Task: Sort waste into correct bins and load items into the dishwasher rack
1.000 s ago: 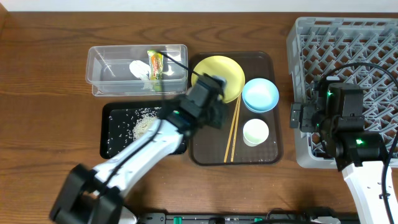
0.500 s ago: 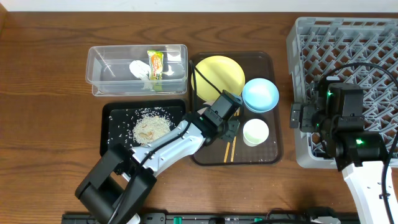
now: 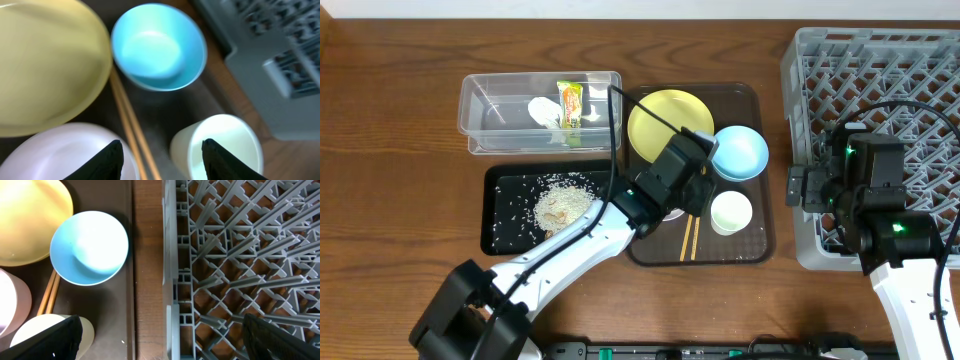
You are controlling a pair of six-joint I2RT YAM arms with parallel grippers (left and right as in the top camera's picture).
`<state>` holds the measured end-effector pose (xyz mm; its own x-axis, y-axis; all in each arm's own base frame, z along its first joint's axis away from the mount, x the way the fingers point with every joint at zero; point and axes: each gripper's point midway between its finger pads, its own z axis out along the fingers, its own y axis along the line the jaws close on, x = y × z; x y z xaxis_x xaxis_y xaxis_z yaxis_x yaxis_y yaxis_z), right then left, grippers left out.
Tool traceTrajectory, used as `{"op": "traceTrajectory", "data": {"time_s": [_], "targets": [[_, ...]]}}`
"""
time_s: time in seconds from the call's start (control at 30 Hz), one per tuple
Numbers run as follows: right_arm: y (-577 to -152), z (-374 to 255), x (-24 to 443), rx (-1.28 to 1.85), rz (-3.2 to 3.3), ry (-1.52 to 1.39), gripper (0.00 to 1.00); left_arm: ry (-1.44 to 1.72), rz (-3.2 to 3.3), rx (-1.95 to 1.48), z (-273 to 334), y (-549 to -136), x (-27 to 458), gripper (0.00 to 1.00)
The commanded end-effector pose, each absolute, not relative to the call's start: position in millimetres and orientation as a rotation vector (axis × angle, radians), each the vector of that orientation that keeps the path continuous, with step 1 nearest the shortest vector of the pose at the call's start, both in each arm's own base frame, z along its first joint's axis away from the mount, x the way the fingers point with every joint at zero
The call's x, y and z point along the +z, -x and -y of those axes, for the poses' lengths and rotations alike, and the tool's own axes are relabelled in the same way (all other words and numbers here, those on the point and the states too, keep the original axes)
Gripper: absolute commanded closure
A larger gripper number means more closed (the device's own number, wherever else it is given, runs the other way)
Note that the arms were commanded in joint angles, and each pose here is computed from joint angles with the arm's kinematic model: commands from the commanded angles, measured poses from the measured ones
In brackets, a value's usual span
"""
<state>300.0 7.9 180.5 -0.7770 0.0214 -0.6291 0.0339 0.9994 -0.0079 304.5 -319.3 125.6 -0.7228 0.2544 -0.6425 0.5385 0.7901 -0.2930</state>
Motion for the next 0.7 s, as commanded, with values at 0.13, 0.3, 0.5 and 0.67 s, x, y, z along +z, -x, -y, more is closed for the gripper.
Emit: {"op": "traceTrajectory", "data": {"time_s": [0.13,0.3,0.5,0.67], "targets": [[-303,-4,190,-0.034,-2.437,-0.065,0.01,-0.628,-2.466,-0.677,334,-289,100,0.46],[-303,-4,190,-0.034,-2.437,-0.065,0.01,-0.653,-2.542,-0.667,341,-277,70,0.49],[-302,-4,189,-0.034,-2.44,-0.065,0.01,-0.673,-2.583,-0.654,342,-272,54,0.73],[-302,-4,189,-0.034,-2.439,-0.066,0.01,-0.651,-2.552,-0.679,341,-277,69,0.79]]}}
